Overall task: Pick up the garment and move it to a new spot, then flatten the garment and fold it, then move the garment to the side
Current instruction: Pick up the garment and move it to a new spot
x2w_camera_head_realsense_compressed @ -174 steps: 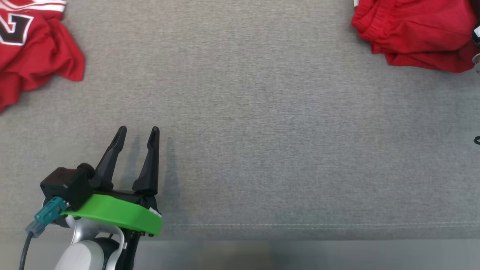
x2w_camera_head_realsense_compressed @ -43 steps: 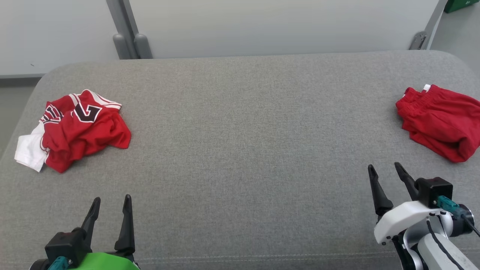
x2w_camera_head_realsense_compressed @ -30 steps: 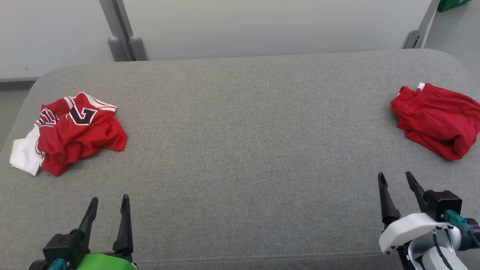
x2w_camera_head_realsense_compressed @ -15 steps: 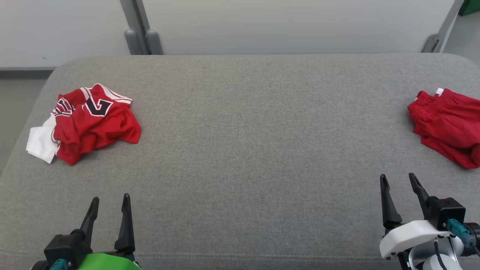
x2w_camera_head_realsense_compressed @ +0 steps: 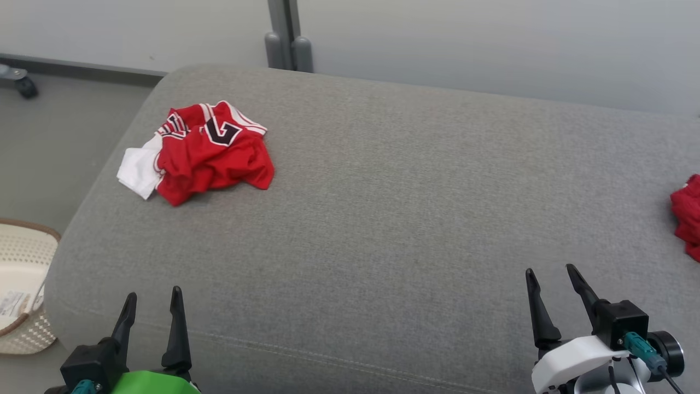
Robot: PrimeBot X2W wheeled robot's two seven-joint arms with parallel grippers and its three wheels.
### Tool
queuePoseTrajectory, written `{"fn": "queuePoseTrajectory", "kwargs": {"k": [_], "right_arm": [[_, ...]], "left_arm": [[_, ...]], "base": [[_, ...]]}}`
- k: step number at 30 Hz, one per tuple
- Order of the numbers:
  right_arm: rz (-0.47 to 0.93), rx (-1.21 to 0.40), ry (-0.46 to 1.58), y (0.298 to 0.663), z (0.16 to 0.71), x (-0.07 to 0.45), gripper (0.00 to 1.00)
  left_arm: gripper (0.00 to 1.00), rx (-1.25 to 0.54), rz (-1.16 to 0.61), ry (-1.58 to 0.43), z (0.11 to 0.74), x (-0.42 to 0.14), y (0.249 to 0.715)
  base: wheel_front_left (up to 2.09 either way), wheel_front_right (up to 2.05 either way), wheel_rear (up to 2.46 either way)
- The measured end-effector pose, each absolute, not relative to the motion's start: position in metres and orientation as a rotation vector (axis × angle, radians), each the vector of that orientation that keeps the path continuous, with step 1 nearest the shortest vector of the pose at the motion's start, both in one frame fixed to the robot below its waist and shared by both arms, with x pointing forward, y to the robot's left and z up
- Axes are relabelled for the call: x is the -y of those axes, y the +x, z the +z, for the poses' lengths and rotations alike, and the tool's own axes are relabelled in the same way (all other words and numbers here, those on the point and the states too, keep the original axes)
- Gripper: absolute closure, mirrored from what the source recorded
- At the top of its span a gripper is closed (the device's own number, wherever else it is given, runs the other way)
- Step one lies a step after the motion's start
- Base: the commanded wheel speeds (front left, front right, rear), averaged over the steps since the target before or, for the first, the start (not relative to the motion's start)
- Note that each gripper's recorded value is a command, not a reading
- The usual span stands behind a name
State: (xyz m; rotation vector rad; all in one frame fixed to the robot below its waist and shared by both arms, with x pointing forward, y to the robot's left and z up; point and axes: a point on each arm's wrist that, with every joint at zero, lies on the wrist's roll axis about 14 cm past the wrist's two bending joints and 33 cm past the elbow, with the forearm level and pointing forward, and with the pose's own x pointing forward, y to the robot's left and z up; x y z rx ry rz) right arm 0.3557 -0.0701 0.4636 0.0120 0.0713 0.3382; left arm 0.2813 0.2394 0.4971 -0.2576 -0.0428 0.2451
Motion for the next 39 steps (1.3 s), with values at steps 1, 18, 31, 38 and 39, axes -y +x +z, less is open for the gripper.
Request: {"fn": "queuePoseTrajectory", "kwargs": {"k": [1,18,31,38,39], "right_arm": [[0.353,-0.070,0.012,0.356,0.464,0.065,0.00],[0.515,-0.089,-0.007,0.365,0.461,0.016,0.00],[0.531,-0.080,-0.029,0.409,0.454,0.013,0.00],[0.526,-0.069,-0.040,0.435,0.449,0.013,0.00],[0.524,-0.072,-0.038,0.438,0.447,0.014,0.00]], "left_arm": [[0.00,0.045,0.259,-0.258,0.497,-0.243,0.278],[0.00,0.050,0.479,-0.273,0.494,-0.296,0.235],[0.00,0.137,0.405,-0.375,0.550,-0.338,0.326],[0.00,0.121,0.381,-0.686,0.555,-0.367,0.383],[0.00,0.104,0.379,-0.718,0.552,-0.370,0.391]], "base": [[0.00,0.00,0.00],[0.00,0.00,0.00],[0.00,0.00,0.00],[0.00,0.00,0.00],[0.00,0.00,0.00]]}}
